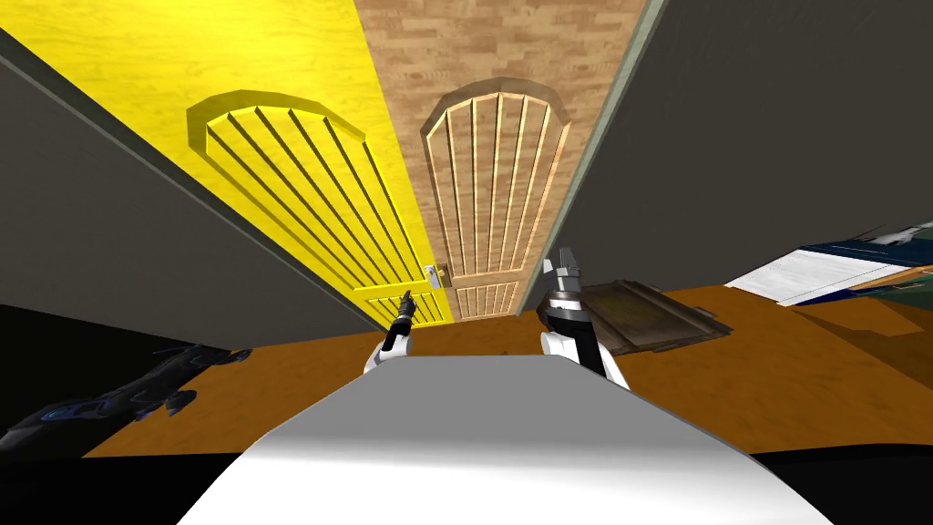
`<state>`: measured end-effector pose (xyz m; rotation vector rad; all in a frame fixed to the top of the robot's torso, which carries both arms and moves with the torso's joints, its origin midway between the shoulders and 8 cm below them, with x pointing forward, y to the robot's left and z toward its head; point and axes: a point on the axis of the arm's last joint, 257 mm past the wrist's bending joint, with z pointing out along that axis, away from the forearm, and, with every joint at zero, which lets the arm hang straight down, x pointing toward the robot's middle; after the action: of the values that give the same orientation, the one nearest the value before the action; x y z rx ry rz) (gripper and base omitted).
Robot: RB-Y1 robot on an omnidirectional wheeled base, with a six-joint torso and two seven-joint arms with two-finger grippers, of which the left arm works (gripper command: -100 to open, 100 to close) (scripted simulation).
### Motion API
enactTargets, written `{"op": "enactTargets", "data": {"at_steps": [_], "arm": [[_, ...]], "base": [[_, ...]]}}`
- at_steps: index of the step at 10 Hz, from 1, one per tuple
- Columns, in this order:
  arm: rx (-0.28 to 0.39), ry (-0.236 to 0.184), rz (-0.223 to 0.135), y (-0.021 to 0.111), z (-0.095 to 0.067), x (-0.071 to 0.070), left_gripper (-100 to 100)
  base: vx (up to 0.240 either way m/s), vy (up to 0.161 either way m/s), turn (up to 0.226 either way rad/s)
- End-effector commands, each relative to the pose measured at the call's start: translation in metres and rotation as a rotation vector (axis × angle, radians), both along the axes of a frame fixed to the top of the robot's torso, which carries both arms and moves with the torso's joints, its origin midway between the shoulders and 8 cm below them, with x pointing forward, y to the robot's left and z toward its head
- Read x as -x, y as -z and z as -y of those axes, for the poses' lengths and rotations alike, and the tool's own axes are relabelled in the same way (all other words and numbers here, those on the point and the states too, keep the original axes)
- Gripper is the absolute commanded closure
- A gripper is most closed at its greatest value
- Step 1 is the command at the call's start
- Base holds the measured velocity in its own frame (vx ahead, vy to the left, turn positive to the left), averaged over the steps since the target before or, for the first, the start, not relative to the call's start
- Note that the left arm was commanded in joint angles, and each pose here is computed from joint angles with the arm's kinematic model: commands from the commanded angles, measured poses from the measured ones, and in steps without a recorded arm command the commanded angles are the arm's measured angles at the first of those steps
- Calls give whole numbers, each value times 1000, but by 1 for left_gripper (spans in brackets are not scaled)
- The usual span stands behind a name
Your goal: Pull the door open
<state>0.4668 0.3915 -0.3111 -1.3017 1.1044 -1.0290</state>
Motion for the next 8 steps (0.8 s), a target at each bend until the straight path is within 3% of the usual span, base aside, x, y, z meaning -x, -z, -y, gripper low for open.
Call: {"op": "enactTargets", "data": {"at_steps": [1,3,4,6,8], "arm": [[-10,-34,-16,4,-25,9,-100],[-20,-78,-34,9,-57,21,-100],[-21,-88,-34,9,-65,23,-100],[-15,-87,-25,5,-66,18,-100],[-1,-58,1,-3,-48,4,-100]], "base": [[15,18,28],[71,30,3],[155,52,-36],[180,41,-87],[210,15,-175]]}}
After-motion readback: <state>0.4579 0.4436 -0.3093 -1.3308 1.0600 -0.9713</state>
